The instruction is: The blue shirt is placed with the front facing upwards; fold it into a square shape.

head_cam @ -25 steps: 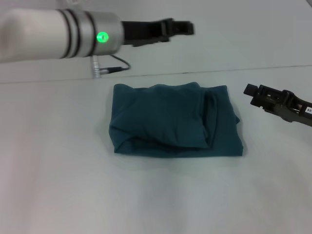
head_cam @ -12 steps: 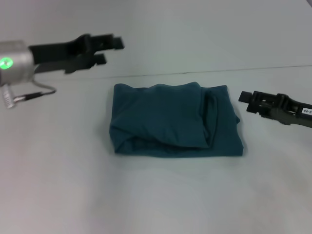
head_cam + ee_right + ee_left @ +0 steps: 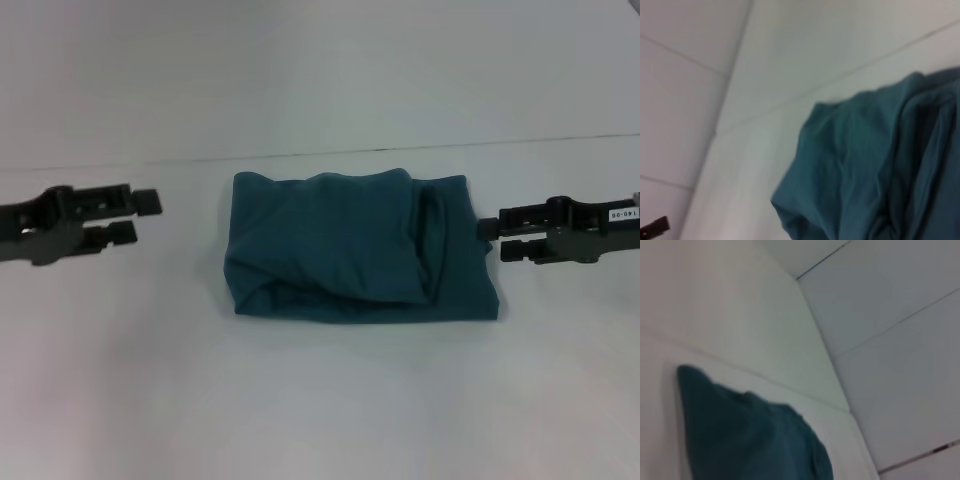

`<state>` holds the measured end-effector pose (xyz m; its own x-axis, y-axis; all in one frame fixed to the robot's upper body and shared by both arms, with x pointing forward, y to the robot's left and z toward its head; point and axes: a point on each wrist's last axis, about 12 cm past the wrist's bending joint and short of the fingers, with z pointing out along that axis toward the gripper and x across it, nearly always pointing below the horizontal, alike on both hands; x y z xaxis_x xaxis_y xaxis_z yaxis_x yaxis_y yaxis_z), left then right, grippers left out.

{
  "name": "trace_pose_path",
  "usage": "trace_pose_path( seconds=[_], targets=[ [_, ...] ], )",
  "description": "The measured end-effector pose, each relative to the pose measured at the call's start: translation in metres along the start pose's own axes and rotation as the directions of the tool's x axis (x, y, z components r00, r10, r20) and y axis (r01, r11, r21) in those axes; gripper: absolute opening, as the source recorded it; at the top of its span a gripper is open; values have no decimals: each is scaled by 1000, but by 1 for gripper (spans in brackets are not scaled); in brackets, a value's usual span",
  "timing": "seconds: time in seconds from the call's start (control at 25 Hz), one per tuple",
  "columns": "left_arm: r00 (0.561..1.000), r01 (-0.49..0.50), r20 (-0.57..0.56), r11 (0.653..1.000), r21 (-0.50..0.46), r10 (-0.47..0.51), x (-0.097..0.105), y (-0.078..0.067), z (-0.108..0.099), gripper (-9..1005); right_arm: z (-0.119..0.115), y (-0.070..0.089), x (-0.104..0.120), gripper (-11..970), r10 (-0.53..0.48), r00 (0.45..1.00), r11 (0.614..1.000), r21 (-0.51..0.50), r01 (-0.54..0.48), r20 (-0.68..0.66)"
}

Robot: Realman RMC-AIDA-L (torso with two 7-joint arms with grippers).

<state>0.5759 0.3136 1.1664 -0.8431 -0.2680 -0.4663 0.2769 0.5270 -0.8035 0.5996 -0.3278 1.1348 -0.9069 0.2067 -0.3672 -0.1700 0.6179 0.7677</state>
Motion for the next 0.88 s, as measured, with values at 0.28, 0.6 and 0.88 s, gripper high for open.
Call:
trace_pose_path(
  seconds=[0.28, 0.6, 0.88],
  targets=[
    [1000, 31, 3, 999, 19, -31, 16, 8, -19, 735, 17, 29, -25, 697, 26, 993, 991, 136, -10, -118],
    [999, 37, -7, 999, 29, -36, 23, 11, -21, 735, 57, 49, -33, 697, -6, 983, 965, 257, 54, -185],
    [999, 47, 7, 999, 20, -47, 26, 15, -21, 735, 84, 58, -29, 697, -33, 980, 962, 258, 84, -197]
  ],
)
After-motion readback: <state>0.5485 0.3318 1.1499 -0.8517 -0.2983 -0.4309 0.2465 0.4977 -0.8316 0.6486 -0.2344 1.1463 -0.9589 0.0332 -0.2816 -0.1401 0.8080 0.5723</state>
